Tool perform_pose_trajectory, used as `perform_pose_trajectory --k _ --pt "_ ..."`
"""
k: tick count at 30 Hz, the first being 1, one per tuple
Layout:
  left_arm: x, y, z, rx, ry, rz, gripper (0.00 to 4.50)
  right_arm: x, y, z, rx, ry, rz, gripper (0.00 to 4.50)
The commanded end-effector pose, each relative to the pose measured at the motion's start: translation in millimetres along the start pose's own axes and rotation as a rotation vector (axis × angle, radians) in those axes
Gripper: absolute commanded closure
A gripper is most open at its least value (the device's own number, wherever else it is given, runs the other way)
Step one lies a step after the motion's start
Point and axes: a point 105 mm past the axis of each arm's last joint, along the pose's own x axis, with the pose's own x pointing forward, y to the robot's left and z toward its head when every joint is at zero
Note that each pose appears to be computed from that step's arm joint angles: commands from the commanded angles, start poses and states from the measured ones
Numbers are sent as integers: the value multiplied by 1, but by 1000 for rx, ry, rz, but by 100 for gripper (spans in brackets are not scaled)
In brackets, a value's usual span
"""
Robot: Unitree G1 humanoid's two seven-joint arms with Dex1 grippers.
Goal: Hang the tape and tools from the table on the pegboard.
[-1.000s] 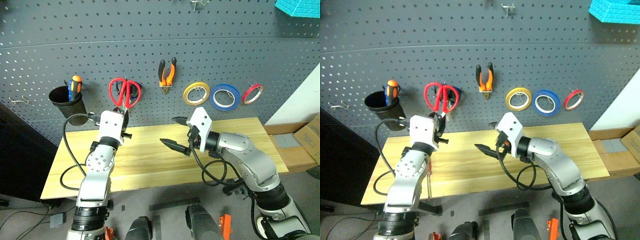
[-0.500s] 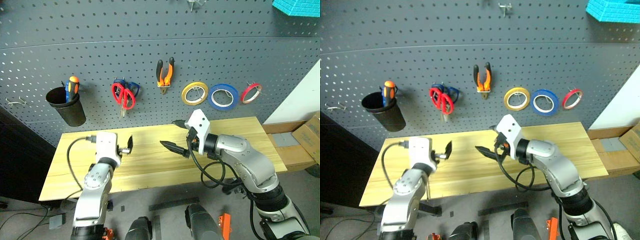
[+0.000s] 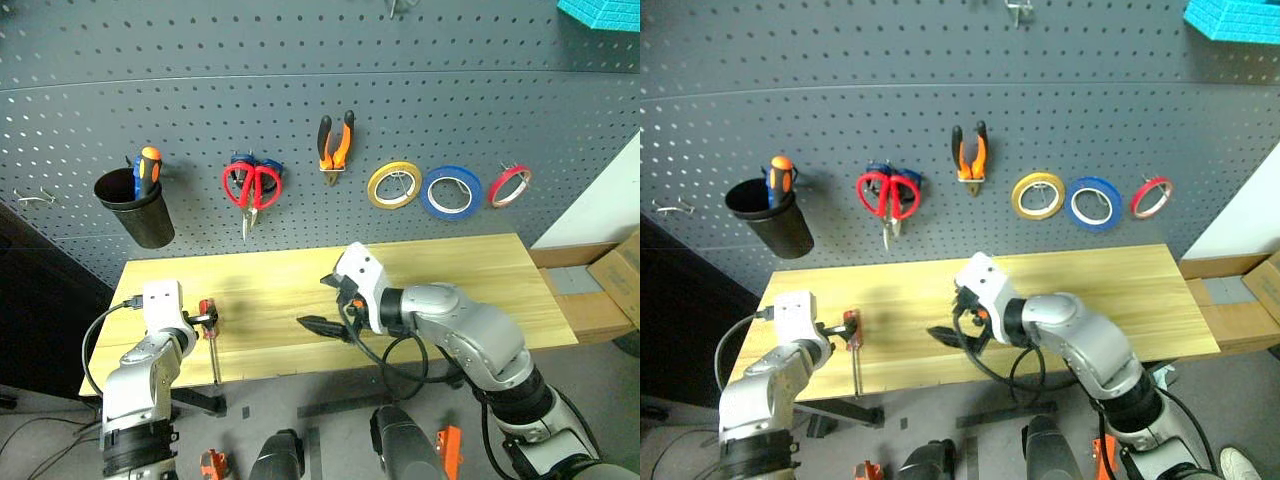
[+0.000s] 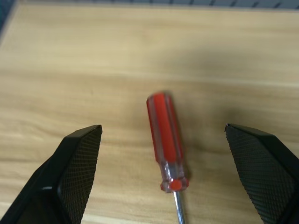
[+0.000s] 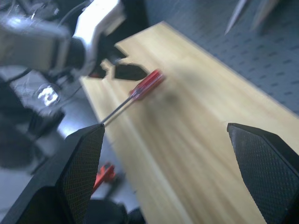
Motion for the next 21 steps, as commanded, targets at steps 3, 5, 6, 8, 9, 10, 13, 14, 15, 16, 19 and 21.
perform_pose_trajectory --k 3,5,6,8,9,10,13,14,15,16,19,21 --pt "12 -7 -4 -83 76 -20 3 9 7 20 -72 -32 36 0" --pt "17 -3 -9 -100 96 16 3 10 9 23 -84 -34 50 0" --pt "18 1 -11 -108 100 42 3 10 9 25 -90 -34 56 0" --pt "21 8 -15 -136 118 81 3 11 10 25 -94 -31 65 0" --pt "22 10 -17 -155 127 85 3 11 11 26 -95 -30 70 0" --pt "23 12 -19 -165 135 88 3 11 11 25 -97 -28 73 0" --pt "27 14 -21 -186 140 92 58 11 7 25 -129 -23 59 0" --pt "28 13 -21 -185 139 90 87 12 6 25 -142 -22 49 0" --pt "29 12 -20 -180 134 85 120 12 3 25 -162 -23 35 0" --pt "30 10 -18 -173 123 78 153 13 1 26 -184 -27 22 0" --pt "28 7 -11 -156 79 64 243 12 -3 26 -214 -40 13 0" --pt "23 9 -7 -148 41 71 303 11 -3 28 -235 -63 15 0"
